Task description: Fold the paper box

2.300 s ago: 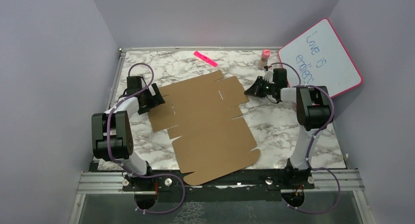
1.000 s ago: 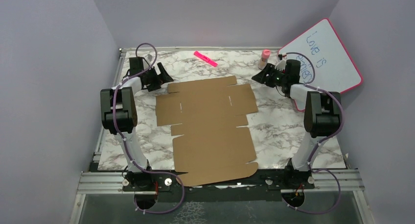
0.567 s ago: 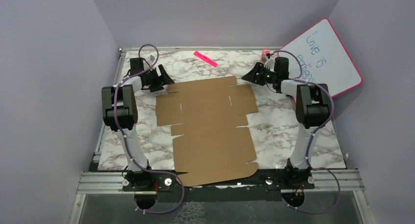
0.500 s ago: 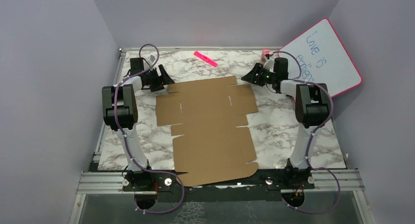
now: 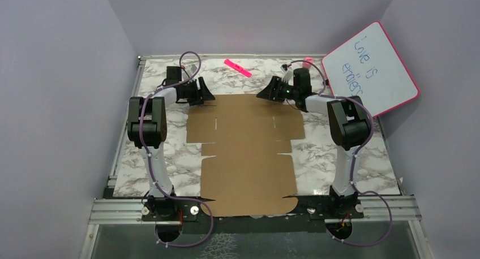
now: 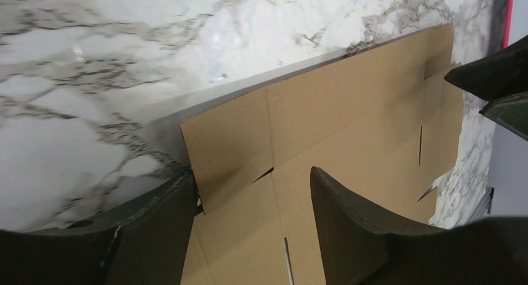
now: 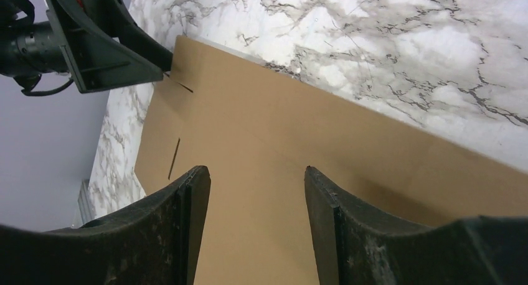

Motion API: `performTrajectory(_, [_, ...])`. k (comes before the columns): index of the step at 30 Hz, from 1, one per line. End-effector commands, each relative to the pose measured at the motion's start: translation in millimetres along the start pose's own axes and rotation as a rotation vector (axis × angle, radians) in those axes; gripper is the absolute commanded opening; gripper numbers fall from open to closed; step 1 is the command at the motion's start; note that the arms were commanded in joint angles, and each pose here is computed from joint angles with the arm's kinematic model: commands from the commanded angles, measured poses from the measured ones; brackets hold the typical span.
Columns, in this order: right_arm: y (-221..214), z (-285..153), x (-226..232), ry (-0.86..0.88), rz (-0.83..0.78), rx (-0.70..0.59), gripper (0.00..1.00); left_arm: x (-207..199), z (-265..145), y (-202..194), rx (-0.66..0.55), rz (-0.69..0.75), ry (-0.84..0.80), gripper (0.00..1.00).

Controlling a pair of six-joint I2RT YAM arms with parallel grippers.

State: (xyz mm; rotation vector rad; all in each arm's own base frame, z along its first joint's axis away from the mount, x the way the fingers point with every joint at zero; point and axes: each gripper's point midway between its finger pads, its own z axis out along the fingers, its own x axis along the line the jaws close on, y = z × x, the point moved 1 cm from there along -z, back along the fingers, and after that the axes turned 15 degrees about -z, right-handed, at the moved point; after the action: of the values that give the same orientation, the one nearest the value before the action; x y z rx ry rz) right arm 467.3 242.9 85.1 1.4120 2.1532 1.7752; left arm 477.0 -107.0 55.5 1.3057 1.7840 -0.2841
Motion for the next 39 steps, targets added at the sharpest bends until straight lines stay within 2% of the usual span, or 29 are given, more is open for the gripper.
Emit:
performTrajectory(1, [8.5,1.3,2.0,-0.009,-0.005,-0.046,0.63,-5.4,20.5,-34.5,0.102,-0.004,0.013,0.68])
performTrajectory(7, [3.6,21.1,19.0,0.023,-0.005,-0.031,0.62,-6.1,22.3,-32.4,0.081,-0.001,0.039,0.68])
performTrajectory(14, [-18.2,39.5,11.1,0.0,0.029,-0.002,0.62,-1.4,24.1,-24.4,0.052,0.012,0.07,0.66])
performTrajectory(26, [-59.4,41.2,-1.1,-0.02,0.068,0.069,0.62,1.9,29.9,-17.5,0.029,0.067,0.061,0.34])
performTrajectory(36, [-70.0,39.5,-3.3,-0.023,0.068,0.088,0.62,-18.8,30.3,-14.3,-0.022,0.144,0.0,0.21])
performTrajectory(39, [-72.1,39.1,-3.3,-0.025,0.071,0.091,0.62,-21.2,27.2,-13.3,-0.047,0.153,0.022,0.13])
